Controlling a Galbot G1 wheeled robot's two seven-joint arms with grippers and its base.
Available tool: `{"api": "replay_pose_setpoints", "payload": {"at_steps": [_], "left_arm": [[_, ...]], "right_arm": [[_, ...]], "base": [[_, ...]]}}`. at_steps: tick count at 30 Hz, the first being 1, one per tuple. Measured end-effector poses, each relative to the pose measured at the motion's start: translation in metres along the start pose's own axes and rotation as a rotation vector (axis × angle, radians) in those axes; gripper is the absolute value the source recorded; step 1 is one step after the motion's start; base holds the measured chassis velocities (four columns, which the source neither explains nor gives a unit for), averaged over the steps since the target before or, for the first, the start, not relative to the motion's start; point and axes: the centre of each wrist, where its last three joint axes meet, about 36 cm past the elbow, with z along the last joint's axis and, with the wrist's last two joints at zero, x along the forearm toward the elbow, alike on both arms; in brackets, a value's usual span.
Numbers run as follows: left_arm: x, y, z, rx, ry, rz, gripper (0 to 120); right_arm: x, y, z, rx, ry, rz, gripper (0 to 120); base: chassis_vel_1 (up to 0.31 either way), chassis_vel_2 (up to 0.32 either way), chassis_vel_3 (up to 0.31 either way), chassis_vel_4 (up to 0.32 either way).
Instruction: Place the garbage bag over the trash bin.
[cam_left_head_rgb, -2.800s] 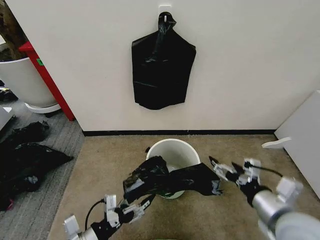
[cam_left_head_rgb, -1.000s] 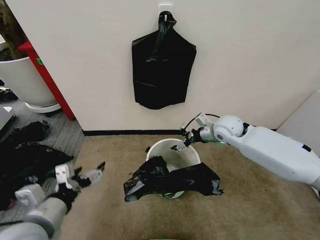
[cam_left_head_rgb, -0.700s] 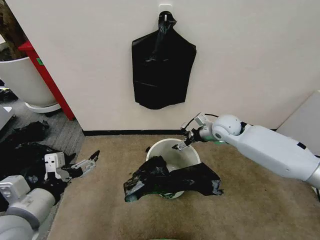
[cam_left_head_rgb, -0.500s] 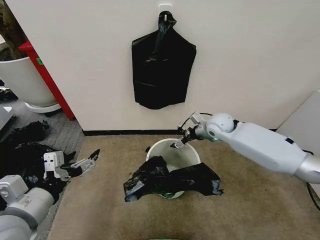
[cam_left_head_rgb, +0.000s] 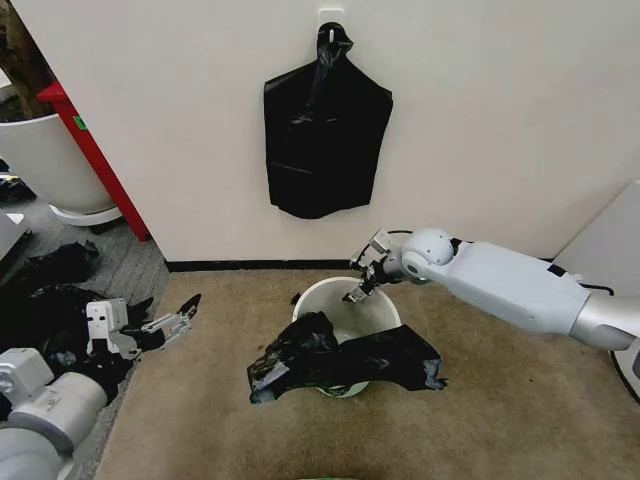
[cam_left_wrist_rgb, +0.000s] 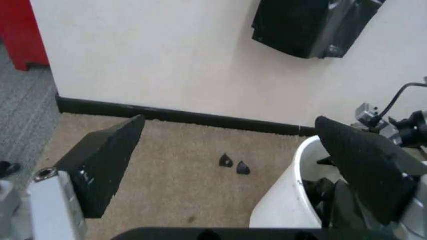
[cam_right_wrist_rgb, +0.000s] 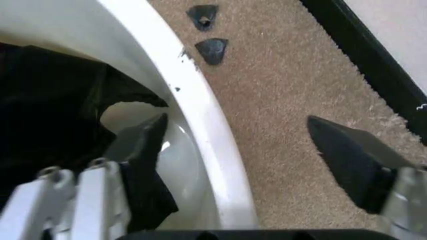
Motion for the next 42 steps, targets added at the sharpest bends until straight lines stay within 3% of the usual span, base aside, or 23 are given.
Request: {"api": "replay_pose_setpoints", "payload": {"at_steps": [12,17,22,36,42], "left_arm": [[-0.002,-0.003,0.004,0.01,-0.015,0.011,100],[-0.002,-0.004,0.007,0.017,-0.027,0.008,100],[-0.002,-0.005,0.009,0.024,-0.029,0.008,100],[-0.003,-0.009,0.016,0.062,-0.038,0.0,100],[-0.002,-0.009,0.017,0.08,-0.054,-0.01,100]], "right_arm": [[0.001,0.003,0.004,-0.012,0.001,0.0,34],[0.0,0.006,0.005,-0.034,-0.007,0.004,11],[0.007,0.013,0.005,-0.088,-0.033,0.014,1],[0.043,0.014,0.038,-0.352,-0.102,0.108,0],[0.066,0.029,0.032,-0.56,-0.127,0.209,0]], "base": [[0.0,0.0,0.0,0.0],[0.0,0.0,0.0,0.0],[0.0,0.0,0.0,0.0],[0.0,0.0,0.0,0.0],[0.0,0.0,0.0,0.0]]}}
